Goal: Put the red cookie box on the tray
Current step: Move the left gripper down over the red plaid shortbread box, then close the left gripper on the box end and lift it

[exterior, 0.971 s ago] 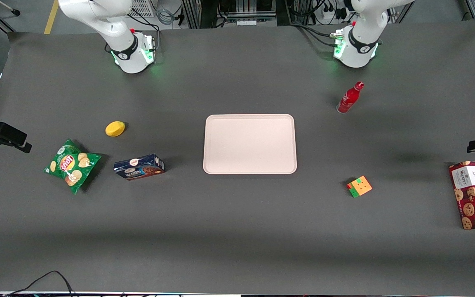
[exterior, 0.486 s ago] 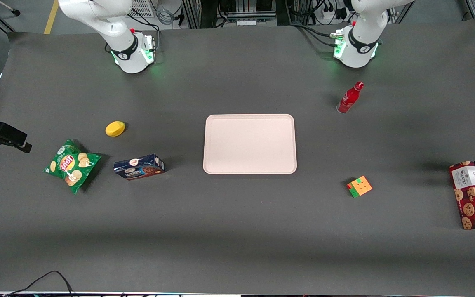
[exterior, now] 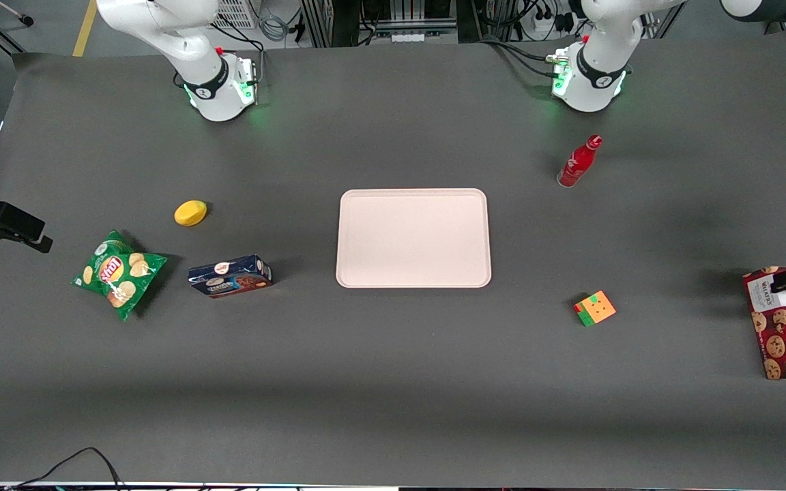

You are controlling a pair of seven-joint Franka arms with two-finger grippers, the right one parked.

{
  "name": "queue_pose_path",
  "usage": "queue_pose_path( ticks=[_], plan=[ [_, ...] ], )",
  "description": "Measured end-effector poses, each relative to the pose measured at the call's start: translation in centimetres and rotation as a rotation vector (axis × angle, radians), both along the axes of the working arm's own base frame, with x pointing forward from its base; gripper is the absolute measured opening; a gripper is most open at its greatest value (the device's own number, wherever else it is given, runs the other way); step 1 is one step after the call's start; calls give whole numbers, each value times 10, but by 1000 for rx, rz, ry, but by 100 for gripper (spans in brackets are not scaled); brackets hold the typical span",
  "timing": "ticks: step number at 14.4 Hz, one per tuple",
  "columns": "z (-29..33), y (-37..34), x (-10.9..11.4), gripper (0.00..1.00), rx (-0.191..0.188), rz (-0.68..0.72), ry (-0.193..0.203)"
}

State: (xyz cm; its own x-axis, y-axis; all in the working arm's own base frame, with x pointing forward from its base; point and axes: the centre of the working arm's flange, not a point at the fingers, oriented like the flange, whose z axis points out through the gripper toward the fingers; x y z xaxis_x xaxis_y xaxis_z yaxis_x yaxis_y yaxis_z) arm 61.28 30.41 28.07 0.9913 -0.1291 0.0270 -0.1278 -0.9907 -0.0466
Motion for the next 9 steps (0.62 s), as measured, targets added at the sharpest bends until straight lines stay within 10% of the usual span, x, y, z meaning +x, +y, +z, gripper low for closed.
queue_pose_path(
  ticks=[9],
  plan=[
    [-53,4,12,100,-26,16,-32]
  ],
)
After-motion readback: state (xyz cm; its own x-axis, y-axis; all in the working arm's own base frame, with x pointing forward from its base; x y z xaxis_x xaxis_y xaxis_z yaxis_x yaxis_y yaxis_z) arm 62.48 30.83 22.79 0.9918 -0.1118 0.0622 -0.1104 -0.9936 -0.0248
